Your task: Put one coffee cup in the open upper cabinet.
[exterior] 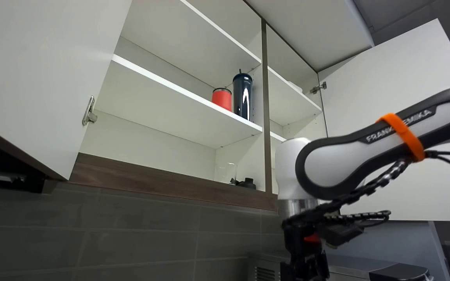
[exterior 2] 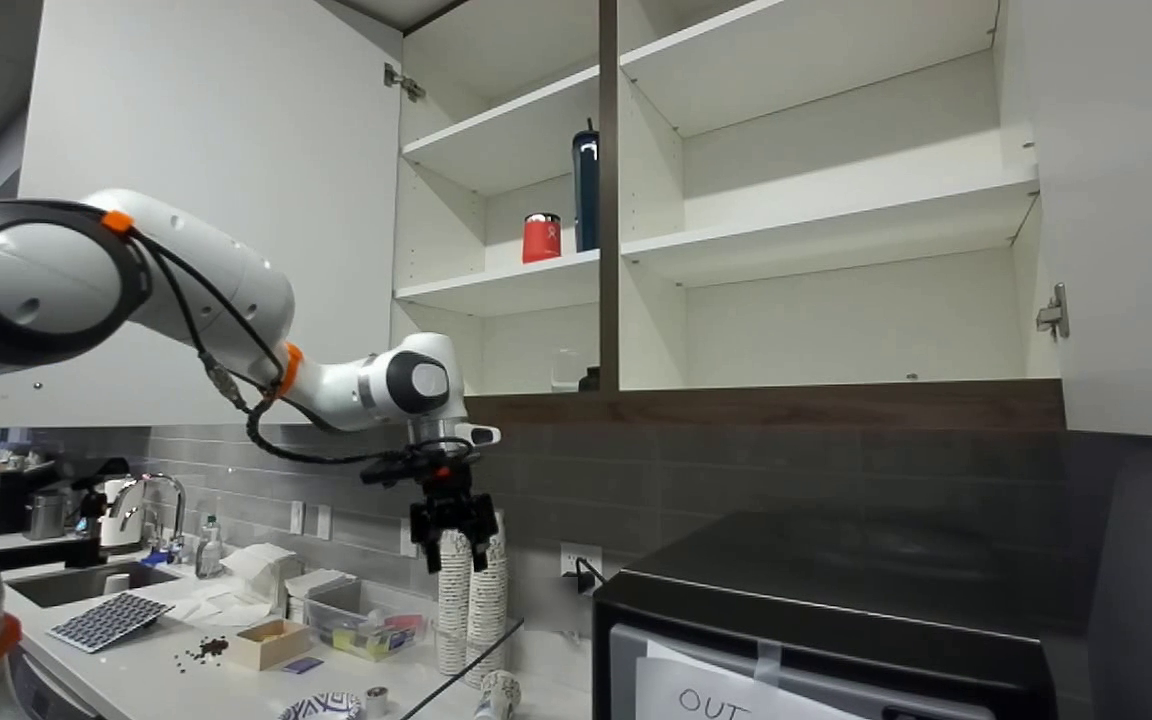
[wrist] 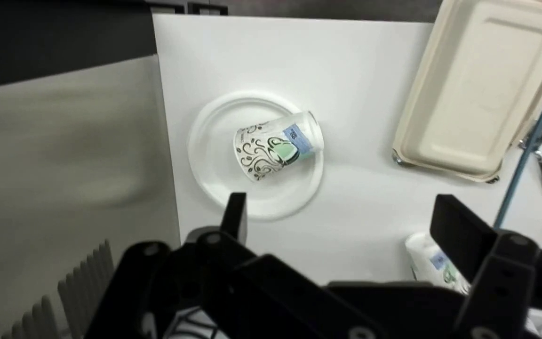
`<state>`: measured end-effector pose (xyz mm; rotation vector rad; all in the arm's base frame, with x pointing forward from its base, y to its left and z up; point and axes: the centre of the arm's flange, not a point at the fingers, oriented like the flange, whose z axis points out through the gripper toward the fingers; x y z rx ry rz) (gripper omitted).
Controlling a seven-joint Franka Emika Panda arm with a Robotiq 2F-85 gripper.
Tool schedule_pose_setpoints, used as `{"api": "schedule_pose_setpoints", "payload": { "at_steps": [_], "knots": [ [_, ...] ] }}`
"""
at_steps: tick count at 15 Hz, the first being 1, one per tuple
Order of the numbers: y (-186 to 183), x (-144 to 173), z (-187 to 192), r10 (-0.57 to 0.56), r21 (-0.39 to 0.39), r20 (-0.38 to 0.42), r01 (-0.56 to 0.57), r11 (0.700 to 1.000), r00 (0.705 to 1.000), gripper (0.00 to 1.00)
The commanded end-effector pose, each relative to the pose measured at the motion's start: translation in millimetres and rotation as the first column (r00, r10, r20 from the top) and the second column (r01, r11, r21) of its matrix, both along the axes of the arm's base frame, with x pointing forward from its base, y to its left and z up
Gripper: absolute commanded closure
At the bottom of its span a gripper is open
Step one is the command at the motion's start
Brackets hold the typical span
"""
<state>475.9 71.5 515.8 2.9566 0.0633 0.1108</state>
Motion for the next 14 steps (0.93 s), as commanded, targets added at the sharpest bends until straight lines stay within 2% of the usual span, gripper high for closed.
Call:
{"api": "schedule_pose_setpoints", "payload": {
  "at_steps": [1,3,4,6,10,12,13,14],
  "knots": [
    [-7.9,48.2,-82.2,-0.161,-0.017,-0.128,0.16,0.987,0.979,0.0],
    [-11.3,58.7,-120.6,-0.242,-0.002,-0.215,0.247,0.969,0.946,0.0],
    [-8.0,61.3,-133.5,-0.186,0.043,-0.258,0.203,0.978,0.948,0.0],
    [-11.5,70.5,-159.4,-0.117,0.123,-0.321,0.164,0.979,0.94,0.0],
    [-27.3,88.8,-190.3,-0.014,0.272,-0.34,0.113,0.956,0.94,0.0],
    [-33.1,95.9,-198.3,0.007,0.328,-0.311,0.1,0.939,0.951,0.0],
    [-28.2,82.9,-189.5,-0.027,0.267,-0.319,0.117,0.956,0.947,0.0],
    [-31.6,85.1,-192.5,-0.026,0.273,-0.32,0.118,0.955,0.947,0.0]
  ]
}}
